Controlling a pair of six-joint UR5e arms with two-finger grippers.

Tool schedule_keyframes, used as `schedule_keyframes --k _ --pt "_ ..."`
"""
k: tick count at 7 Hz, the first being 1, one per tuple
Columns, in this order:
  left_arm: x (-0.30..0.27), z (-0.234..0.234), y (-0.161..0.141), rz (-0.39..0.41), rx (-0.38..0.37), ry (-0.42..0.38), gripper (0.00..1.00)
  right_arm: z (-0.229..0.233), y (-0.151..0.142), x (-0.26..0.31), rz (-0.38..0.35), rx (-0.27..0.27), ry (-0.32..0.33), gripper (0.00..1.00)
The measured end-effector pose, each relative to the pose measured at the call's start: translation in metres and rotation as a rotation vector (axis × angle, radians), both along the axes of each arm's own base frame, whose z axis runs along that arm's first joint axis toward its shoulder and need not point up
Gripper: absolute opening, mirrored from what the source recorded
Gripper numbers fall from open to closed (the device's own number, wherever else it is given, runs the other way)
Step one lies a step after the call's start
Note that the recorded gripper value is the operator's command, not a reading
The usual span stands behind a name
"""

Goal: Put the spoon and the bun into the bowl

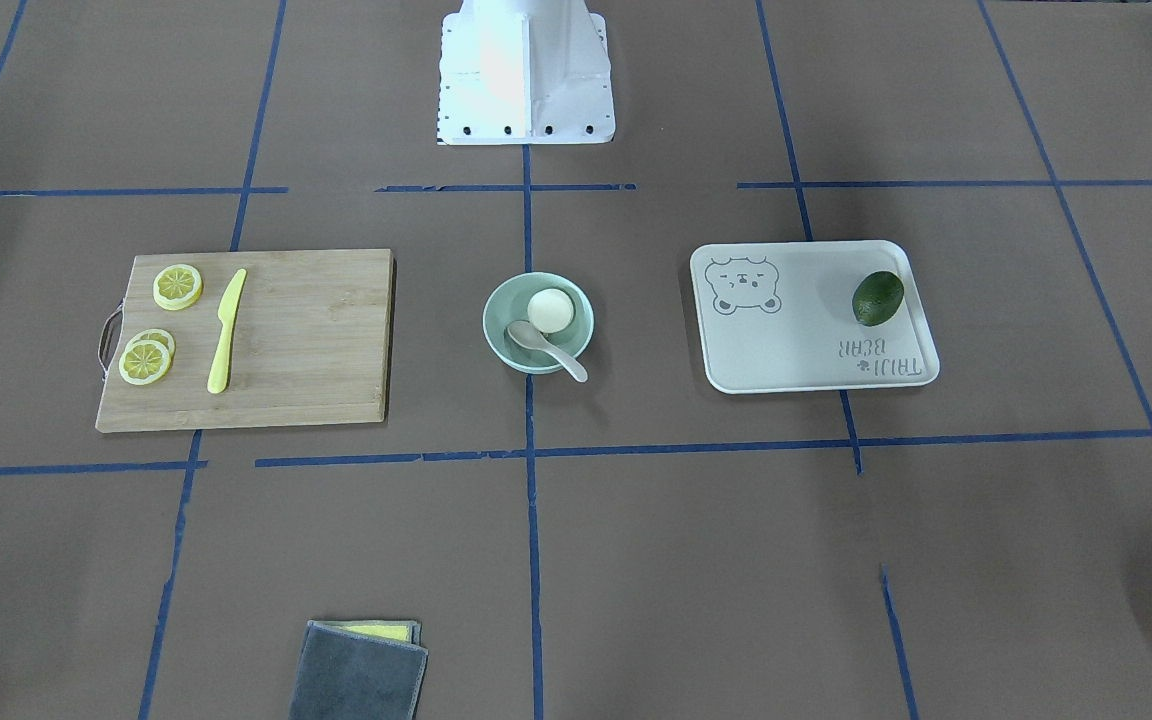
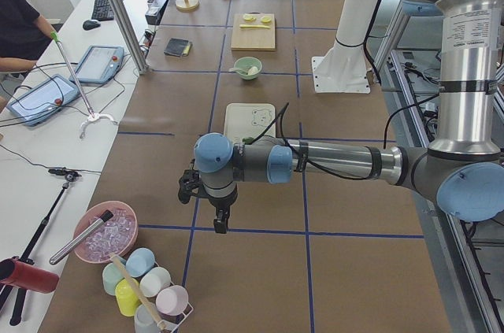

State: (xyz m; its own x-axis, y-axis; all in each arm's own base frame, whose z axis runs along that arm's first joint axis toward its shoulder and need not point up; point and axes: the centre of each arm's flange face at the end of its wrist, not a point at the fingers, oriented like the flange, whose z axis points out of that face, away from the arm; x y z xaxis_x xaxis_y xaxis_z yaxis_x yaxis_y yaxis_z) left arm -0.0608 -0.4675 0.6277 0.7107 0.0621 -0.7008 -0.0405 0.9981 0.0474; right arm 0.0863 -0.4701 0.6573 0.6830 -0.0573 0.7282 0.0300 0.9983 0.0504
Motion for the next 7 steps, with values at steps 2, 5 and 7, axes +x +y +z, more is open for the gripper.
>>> schedule_keyframes --k 2,5,7 --pt "0.0000 0.0005 0.0001 -0.003 -0.004 0.001 1.00 0.0034 -0.0007 0.0028 0.010 0.004 -0.011 1.00" --pt "0.0001 0.0013 0.0002 -0.005 -0.009 0.001 1.00 0.0033 -0.0008 0.0027 0.011 0.006 -0.017 1.00" --pt "0.0002 0.0011 0.0001 -0.005 -0.009 0.002 1.00 0.0027 -0.0011 0.0028 0.011 0.008 -0.018 1.00"
